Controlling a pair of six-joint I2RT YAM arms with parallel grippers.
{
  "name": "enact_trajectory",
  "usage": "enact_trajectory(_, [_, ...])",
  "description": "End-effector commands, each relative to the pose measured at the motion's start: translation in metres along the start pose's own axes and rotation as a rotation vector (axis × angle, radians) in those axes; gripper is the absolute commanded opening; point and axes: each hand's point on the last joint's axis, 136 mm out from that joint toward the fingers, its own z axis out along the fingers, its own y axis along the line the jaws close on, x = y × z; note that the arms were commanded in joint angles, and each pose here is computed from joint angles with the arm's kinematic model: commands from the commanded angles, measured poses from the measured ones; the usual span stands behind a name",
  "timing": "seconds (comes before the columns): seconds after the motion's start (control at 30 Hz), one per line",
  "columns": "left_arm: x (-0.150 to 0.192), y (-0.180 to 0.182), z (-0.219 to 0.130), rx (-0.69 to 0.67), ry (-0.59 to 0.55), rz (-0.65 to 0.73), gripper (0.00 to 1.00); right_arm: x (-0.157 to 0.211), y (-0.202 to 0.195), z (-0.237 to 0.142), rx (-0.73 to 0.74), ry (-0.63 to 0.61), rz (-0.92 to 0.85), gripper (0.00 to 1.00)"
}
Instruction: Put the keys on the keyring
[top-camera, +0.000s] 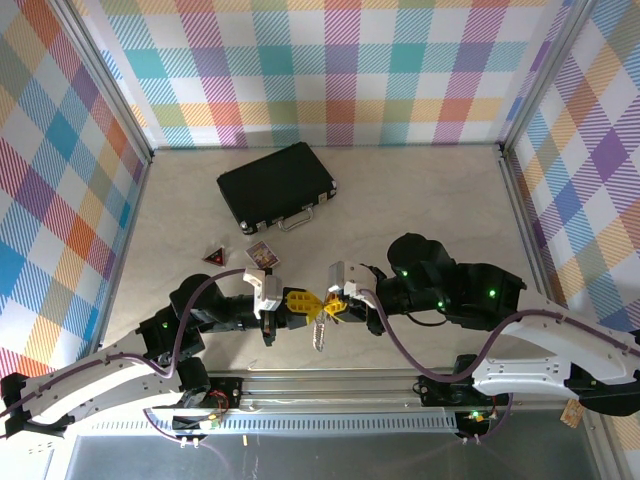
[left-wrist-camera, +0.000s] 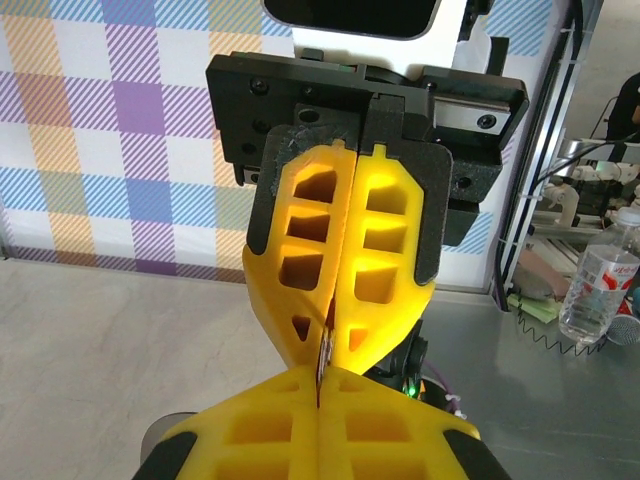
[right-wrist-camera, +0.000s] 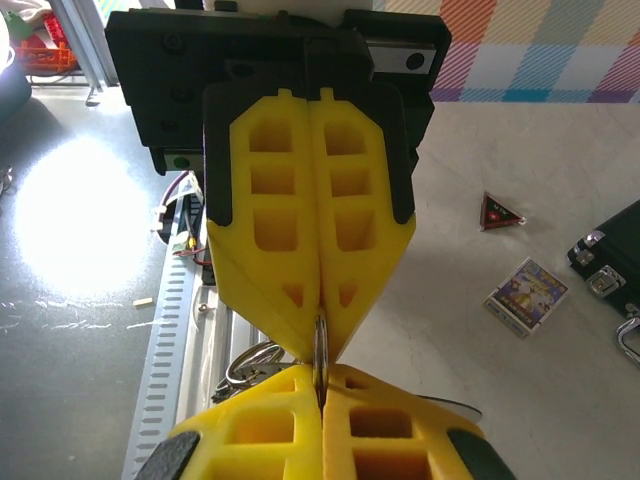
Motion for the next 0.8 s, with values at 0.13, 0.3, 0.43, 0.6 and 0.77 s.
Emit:
enact_trajectory(0.13, [0.0, 0.011, -0.005, -0.077, 0.096, 0.075, 0.18, 0.011, -0.016, 0.004, 0.08, 0.1, -0.061, 0.0])
enact_trajectory(0.3, [0.009, 0.019, -0.002, -0.109, 0.2, 0.097, 0.18, 0.021, -0.024, 0.01, 0.094, 0.207, -0.084, 0.0])
enact_trajectory(0.43, [0.015, 0.022, 0.001, -0.113, 0.241, 0.096, 0.17, 0.019, -0.017, 0.009, 0.056, 0.2, -0.09, 0.0])
enact_trajectory(0.6, [0.022, 0.022, 0.005, -0.099, 0.27, 0.089, 0.19, 0.021, -0.014, 0.008, 0.042, 0.198, -0.102, 0.0])
enact_trajectory(0.77, [0.03, 0.023, 0.011, -0.083, 0.313, 0.089, 0.2, 0.024, -0.009, 0.011, 0.009, 0.209, -0.101, 0.0])
